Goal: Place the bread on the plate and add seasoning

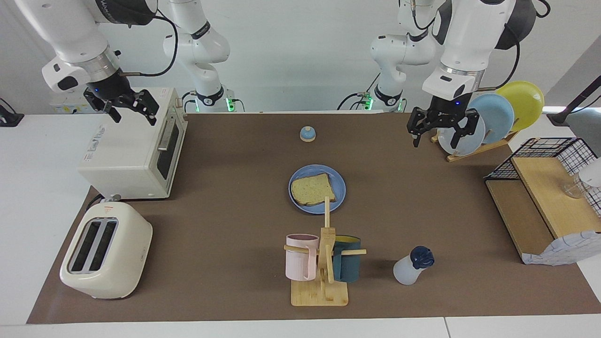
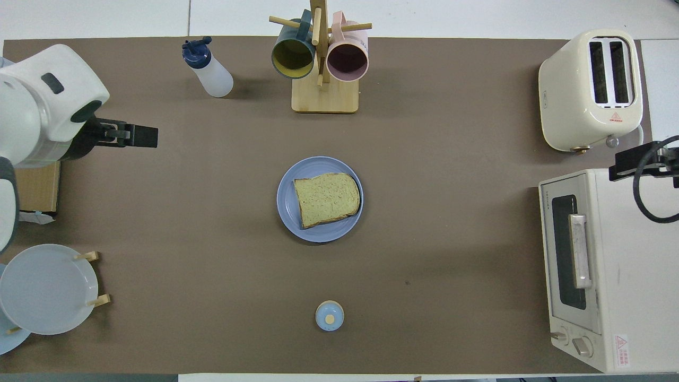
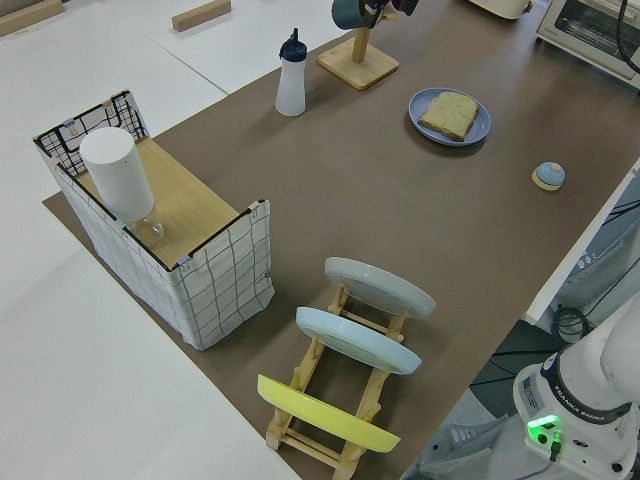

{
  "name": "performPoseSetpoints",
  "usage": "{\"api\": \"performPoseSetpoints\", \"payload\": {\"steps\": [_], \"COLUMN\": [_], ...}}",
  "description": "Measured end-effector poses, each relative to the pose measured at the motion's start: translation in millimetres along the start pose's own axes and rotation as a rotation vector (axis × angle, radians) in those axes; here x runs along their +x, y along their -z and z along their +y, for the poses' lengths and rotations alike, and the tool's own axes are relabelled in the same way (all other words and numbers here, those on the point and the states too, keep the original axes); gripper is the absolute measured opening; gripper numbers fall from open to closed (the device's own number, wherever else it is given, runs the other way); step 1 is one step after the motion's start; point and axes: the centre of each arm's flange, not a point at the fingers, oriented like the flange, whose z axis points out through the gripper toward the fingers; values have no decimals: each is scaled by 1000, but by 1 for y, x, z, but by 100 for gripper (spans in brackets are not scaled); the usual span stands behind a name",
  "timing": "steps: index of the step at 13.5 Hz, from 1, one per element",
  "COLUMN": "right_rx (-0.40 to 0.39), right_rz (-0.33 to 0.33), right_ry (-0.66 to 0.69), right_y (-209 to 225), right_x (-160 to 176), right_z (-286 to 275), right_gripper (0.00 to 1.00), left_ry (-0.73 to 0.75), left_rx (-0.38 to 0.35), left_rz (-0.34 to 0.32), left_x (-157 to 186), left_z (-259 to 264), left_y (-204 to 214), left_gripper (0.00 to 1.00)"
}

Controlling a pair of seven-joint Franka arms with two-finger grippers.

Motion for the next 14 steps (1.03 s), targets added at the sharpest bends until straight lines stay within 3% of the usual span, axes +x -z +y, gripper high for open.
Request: {"api": "performPoseSetpoints", "payload": {"steps": [3,6,11,14], "right_rx": [-1,-29,-33,-33], "right_rz": [6,10,11,11], "right_ry": [0,-1,12,12], "right_y": [3,4,4,4], "right_x": [0,0,-1,-1], "right_z": [0,3,-4,-4], "right_gripper": [100,100,100,100], "left_ry": [80,91,88,97], "left_rx": [-17,-25,-40,-40], "left_rz": [-153,-245,-305,-259], "left_x": [-8,-7,-12,-21], "left_z": [-42,-49,-48,-54], "left_y": [25,47,26,-3], "left_gripper": [100,100,100,100]}}
